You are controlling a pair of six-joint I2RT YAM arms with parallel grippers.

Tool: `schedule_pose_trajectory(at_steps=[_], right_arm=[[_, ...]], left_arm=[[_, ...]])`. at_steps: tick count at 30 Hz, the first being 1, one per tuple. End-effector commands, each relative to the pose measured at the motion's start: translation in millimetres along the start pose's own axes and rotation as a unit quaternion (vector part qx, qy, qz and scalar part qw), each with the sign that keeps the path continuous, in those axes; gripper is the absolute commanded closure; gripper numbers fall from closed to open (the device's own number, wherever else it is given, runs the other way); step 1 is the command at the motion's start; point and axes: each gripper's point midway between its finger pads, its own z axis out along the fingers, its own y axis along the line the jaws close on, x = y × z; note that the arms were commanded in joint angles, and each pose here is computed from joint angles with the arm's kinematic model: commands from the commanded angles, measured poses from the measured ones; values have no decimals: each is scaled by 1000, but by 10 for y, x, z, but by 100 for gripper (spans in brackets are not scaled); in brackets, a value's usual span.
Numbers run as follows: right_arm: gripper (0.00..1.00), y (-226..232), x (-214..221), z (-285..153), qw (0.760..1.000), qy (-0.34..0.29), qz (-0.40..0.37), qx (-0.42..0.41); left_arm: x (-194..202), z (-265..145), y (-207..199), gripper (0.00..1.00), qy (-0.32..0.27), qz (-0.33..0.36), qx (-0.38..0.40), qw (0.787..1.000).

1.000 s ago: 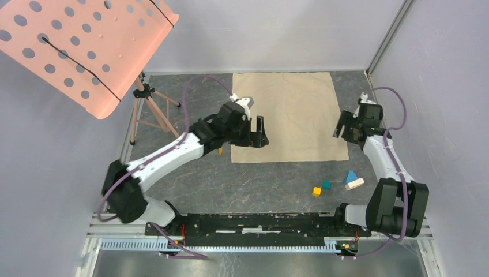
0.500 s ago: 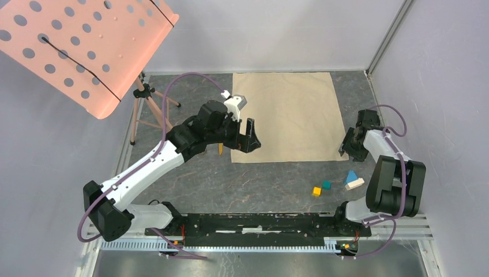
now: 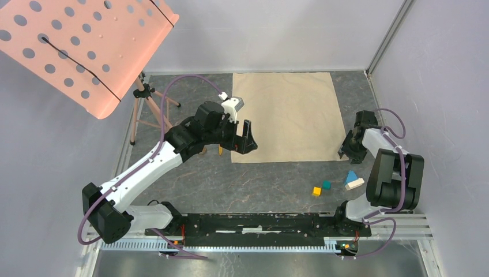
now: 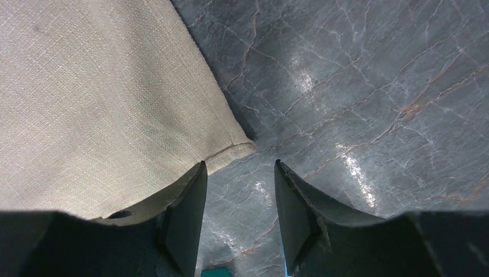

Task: Fold the napkin into a case and place the utensils inside
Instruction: Pick up the flattened napkin from the center of the board.

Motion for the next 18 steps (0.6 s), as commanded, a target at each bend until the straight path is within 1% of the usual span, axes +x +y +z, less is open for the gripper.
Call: schedule_pose_trajectory(at_steps=[1, 6, 13, 18], right_arm=[[47, 23, -125, 6, 1000, -20, 15, 7], [47, 61, -144, 24, 1000, -20, 21, 1], [47, 87, -293, -55, 999, -41, 24, -2], [47, 100, -236, 48, 999, -26, 25, -1]], left_arm=[[-49, -37, -40, 0, -11, 19, 18, 1000], [-48, -27, -18, 0, -11, 16, 18, 1000], [-34, 3, -5, 0, -7, 11, 20, 1000], [-22, 14, 1, 0, -5, 9, 22, 1000]])
